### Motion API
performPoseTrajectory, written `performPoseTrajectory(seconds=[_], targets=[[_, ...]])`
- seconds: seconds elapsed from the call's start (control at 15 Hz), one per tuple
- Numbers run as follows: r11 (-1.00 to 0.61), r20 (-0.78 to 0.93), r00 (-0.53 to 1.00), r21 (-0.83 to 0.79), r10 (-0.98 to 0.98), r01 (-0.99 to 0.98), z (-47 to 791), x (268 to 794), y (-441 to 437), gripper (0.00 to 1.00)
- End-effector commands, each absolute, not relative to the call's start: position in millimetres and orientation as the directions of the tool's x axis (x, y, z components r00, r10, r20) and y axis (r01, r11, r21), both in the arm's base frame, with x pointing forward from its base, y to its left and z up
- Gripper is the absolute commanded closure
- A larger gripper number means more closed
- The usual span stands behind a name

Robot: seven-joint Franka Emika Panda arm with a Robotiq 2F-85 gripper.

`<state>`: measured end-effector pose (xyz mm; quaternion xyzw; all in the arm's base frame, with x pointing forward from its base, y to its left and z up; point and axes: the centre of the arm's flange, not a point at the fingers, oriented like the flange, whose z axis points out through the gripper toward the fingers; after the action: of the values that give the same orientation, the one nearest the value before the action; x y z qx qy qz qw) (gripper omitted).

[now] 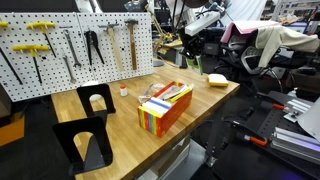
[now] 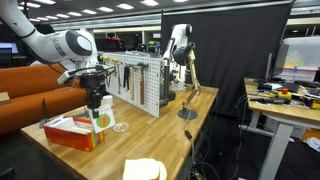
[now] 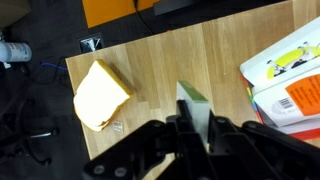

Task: Move the book from the middle black objects to the right of the box

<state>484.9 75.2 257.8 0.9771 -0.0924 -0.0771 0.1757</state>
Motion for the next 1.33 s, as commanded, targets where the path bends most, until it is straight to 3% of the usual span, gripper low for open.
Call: performPoseTrajectory(seconds=[0.0, 1.27], targets=[[-0.926, -0.097, 0.974, 0.341, -0.204, -0.160, 247, 479, 81, 0.96], [-0.962, -0.073, 0.973, 0.184, -0.217, -0.201, 182, 468, 77, 0.96]])
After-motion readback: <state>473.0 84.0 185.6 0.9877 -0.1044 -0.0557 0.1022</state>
